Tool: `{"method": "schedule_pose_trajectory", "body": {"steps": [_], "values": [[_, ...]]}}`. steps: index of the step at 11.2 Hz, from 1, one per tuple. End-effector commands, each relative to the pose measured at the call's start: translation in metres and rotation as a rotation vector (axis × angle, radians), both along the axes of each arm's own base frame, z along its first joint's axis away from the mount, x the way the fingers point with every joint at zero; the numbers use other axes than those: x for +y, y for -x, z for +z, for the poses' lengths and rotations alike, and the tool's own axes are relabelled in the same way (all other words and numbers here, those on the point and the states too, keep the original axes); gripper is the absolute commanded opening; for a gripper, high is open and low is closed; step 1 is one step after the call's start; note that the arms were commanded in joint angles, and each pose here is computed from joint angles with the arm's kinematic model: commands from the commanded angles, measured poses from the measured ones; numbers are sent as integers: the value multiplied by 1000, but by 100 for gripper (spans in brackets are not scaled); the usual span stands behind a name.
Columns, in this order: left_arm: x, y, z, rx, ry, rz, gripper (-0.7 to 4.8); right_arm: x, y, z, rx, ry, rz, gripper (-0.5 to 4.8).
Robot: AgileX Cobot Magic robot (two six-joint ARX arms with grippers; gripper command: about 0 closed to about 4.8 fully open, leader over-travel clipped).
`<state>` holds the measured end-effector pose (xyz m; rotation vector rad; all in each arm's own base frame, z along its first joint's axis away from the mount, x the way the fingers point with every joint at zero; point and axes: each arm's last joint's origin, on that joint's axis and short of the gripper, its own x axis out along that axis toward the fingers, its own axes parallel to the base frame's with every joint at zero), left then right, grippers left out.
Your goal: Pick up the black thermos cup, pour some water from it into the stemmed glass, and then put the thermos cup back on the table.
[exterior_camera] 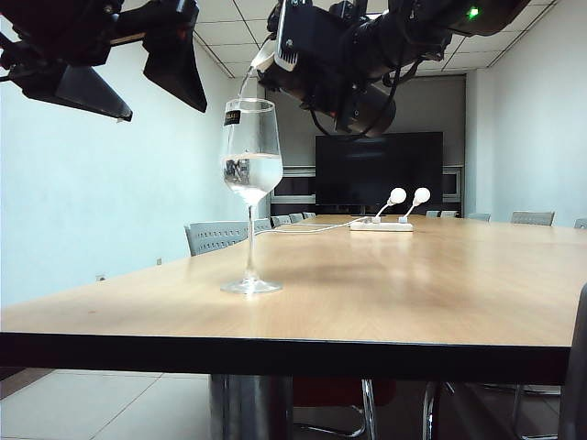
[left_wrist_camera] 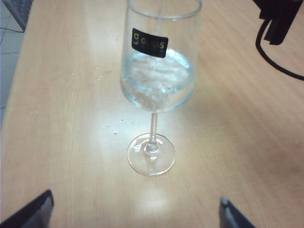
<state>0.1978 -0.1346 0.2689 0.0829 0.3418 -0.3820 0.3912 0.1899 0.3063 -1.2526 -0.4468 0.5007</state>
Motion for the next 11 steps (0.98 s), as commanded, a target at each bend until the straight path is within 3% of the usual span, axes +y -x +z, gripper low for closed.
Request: {"method": "schedule_pose_trajectory", "body": {"steps": [1,2,3,6,7,11], "values": [[0,0,3,-11,10,-3,458,-2,4,22,-49,-149,4,165],[0,0,3,-11,10,-3,458,-2,4,22,-31,-174,4,165],[0,0,3,-11,10,-3,458,-3,4,23,52,-297,21,165],[0,0,3,-11,10,-3,458,-4,4,26,135,-483,-5,165],[0,0,3,-11,10,-3,458,-5,4,28,180,-601,-19,166],[0,0,3,-11,10,-3,458,-9,4,33,212,-806,-89,166]]}}
